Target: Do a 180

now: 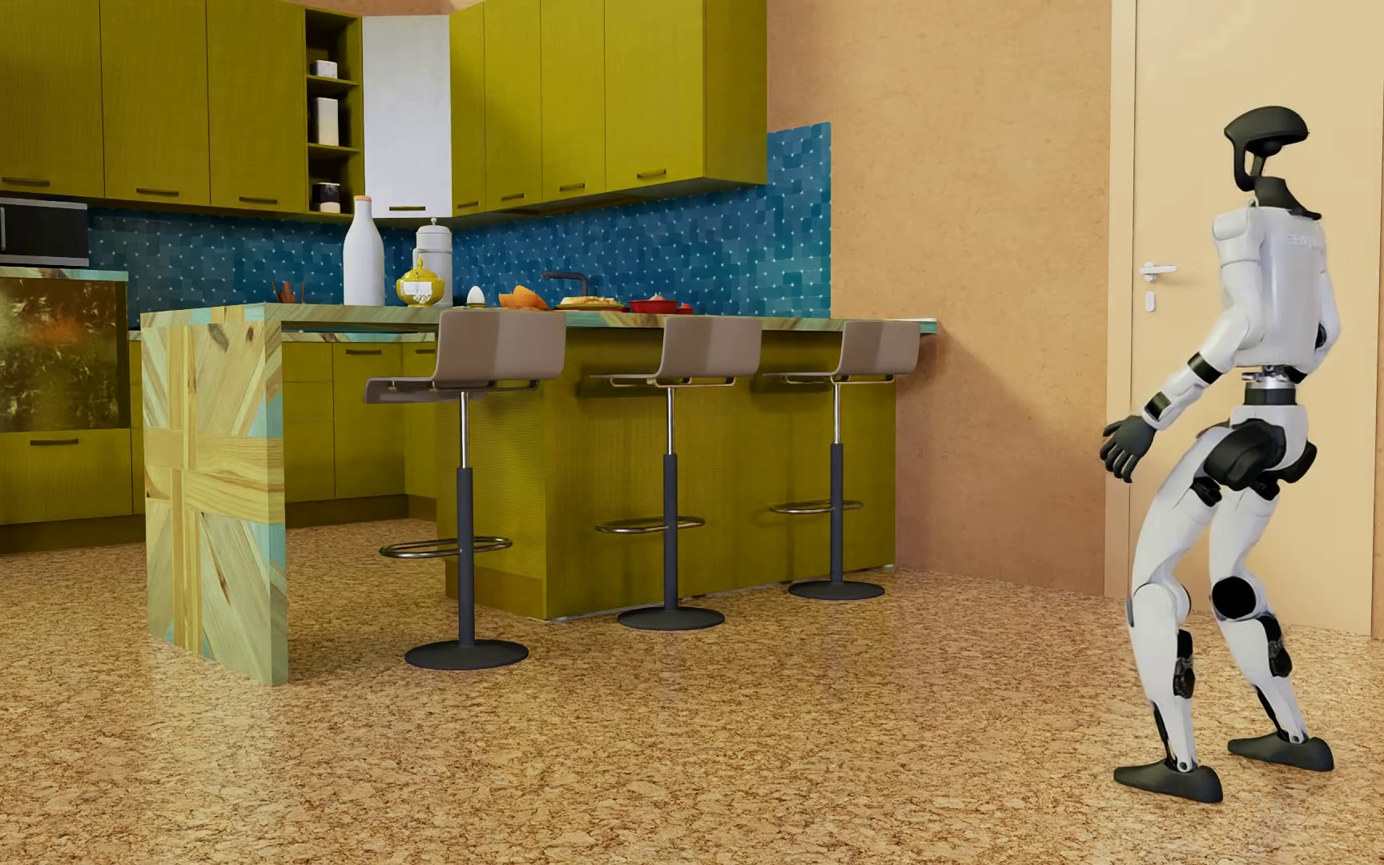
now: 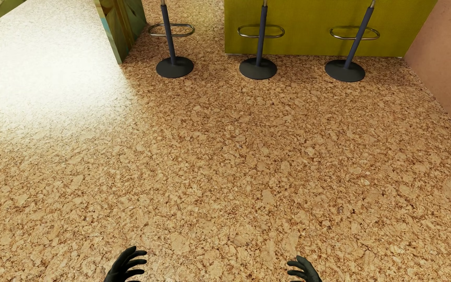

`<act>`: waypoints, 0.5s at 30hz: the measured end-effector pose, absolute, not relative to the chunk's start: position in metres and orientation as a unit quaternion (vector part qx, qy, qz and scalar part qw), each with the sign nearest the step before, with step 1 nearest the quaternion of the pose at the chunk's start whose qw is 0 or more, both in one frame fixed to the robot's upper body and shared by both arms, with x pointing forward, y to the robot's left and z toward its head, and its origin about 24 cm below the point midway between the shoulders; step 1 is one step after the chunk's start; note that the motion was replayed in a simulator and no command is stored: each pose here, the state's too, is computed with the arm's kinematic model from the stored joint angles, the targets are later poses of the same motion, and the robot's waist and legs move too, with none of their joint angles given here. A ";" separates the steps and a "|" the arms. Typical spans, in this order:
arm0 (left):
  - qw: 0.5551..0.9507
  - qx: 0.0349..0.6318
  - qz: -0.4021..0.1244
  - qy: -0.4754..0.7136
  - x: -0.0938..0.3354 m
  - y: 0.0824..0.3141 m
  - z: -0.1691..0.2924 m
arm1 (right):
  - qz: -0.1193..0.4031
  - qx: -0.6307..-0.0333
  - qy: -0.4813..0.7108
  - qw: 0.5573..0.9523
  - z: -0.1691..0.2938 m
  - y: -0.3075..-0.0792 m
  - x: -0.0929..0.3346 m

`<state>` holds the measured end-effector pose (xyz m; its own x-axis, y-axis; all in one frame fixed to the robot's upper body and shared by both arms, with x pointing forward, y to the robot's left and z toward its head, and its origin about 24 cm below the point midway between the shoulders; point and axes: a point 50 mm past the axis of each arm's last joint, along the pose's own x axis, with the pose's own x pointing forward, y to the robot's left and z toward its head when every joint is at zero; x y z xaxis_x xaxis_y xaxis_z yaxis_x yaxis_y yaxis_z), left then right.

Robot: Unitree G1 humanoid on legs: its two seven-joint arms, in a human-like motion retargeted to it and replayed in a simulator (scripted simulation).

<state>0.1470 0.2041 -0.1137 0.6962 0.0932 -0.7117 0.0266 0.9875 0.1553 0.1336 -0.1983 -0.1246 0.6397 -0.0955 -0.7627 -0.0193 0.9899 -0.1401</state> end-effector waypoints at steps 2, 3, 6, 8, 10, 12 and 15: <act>0.914 0.076 0.020 0.397 0.143 0.208 -0.116 | -0.025 -0.066 0.431 0.899 -0.127 -0.198 0.129; 0.919 0.076 0.016 0.386 0.151 0.205 -0.112 | -0.035 -0.066 0.429 0.900 -0.125 -0.201 0.130; 0.936 0.083 0.011 0.342 0.168 0.204 -0.102 | -0.028 -0.083 0.448 0.890 -0.131 -0.197 0.120; 0.931 0.094 0.015 0.351 0.155 0.211 -0.107 | -0.031 -0.086 0.433 0.897 -0.126 -0.204 0.126; 0.926 0.088 0.028 0.366 0.152 0.212 -0.109 | -0.019 -0.075 0.418 0.905 -0.122 -0.200 0.138; 0.924 0.071 0.039 0.374 0.152 0.207 -0.110 | -0.026 -0.066 0.413 0.908 -0.122 -0.197 0.139; 0.921 0.063 0.048 0.382 0.147 0.205 -0.113 | -0.041 -0.083 0.406 0.909 -0.119 -0.203 0.144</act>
<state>0.1468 0.2048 -0.1126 0.7034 0.1372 -0.6974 -0.0409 0.9874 0.1530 0.1442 -0.2034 -0.1194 0.6664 -0.1417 -0.7320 0.0073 0.9830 -0.1836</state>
